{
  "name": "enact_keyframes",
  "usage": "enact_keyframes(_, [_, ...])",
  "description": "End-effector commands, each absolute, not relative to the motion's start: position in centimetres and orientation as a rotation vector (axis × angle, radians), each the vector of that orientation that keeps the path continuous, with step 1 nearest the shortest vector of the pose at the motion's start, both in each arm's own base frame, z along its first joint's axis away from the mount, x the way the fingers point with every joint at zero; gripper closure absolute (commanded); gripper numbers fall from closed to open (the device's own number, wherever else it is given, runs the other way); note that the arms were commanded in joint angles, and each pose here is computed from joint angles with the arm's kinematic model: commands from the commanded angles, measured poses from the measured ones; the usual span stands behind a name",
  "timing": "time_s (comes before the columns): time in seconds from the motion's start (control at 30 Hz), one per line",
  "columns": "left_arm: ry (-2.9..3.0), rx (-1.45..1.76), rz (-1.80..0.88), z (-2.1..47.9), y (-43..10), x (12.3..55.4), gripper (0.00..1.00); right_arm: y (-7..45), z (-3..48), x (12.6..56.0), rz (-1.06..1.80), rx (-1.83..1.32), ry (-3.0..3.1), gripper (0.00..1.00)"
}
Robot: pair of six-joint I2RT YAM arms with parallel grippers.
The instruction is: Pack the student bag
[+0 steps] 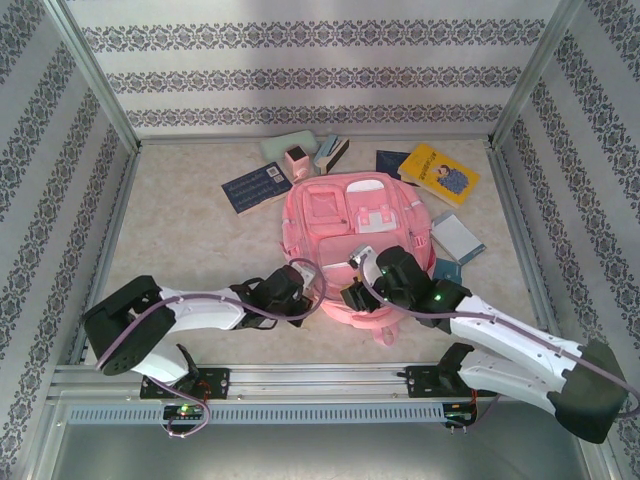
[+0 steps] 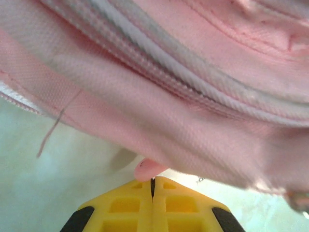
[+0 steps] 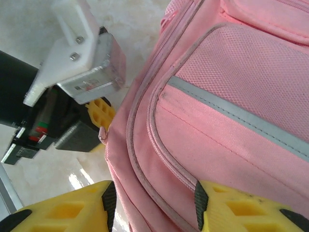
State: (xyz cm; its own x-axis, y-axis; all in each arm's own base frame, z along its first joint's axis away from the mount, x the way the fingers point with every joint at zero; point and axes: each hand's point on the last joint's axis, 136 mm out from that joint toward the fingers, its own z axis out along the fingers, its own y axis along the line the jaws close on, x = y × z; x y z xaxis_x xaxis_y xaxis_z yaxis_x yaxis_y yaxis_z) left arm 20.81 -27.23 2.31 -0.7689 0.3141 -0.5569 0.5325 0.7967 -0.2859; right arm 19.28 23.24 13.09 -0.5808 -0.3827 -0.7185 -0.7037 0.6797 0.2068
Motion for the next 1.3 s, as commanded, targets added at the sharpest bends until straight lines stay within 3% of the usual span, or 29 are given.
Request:
enact_keyframes(0.0, [2.397, 0.584, -0.688, 4.4, -28.0, 21.6, 1.0, 24.0, 13.9, 19.6, 0.565, -0.985, 2.199, 0.48])
enact_keyframes(0.37, [2.366, 0.58, -0.739, 5.0, -27.8, 21.1, 1.0, 25.6, 11.2, 16.9, 0.419, -1.409, 2.212, 0.37])
enact_keyframes(0.53, [2.297, 0.487, -0.697, 6.3, -25.5, 21.4, 0.87, 25.2, 10.7, 16.6, 0.331, -1.548, 2.1, 0.33])
enact_keyframes(0.87, [2.209, 0.31, -0.683, 8.8, -21.1, 21.1, 0.76, 27.2, 7.2, 18.4, 0.249, -1.623, 2.15, 0.36])
enact_keyframes(0.93, [2.206, 0.308, -0.678, 8.9, -20.7, 20.9, 0.74, 27.4, 6.7, 19.0, 0.198, -1.622, 2.143, 0.41])
enact_keyframes(1.03, [2.204, 0.31, -0.67, 8.9, -20.3, 20.6, 0.66, 27.0, 6.4, 20.6, 0.084, -1.593, 2.136, 0.6])
enact_keyframes(1.17, [2.218, 0.293, -0.633, 8.9, -19.6, 20.6, 0.46, 26.6, 7.3, 21.9, 0.004, -1.543, 2.107, 0.91])
enact_keyframes(1.23, [2.226, 0.269, -0.61, 8.8, -19.2, 20.8, 0.37, 26.5, 7.9, 22.2, -0.014, -1.522, 2.084, 1.0])
enact_keyframes(1.27, [2.233, 0.258, -0.592, 8.7, -19.0, 20.9, 0.33, 26.4, 8.3, 22.4, -0.018, -1.508, 2.076, 1.0])
